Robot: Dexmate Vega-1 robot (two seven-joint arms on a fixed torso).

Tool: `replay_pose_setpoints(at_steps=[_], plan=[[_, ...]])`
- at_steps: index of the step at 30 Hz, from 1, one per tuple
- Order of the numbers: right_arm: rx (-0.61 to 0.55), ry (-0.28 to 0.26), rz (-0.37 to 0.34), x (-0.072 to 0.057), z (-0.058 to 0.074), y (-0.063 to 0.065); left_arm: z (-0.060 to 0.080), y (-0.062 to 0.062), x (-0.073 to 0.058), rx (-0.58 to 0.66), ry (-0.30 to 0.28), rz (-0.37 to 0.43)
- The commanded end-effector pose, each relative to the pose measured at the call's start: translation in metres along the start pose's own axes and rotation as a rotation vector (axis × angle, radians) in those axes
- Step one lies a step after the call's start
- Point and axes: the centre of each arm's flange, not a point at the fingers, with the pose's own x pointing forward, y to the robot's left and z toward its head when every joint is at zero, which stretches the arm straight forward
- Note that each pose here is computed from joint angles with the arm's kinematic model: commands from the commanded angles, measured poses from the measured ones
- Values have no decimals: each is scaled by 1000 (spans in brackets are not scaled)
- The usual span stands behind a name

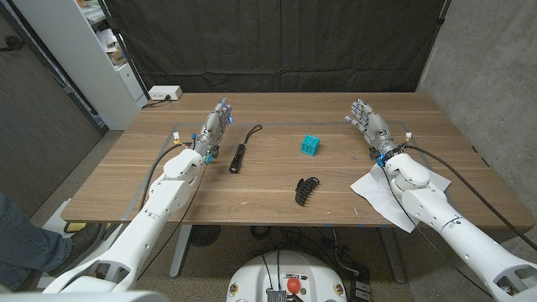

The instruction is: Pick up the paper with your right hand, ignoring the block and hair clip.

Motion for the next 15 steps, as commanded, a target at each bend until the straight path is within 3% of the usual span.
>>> replay_pose_setpoints(at_steps=[1,15], plan=[[-25,-11,13,-8,2,-4,0,-6,3,8,11,-11],[-45,-32,28,-20,11,-8,4,-10,4,18,6,-13]])
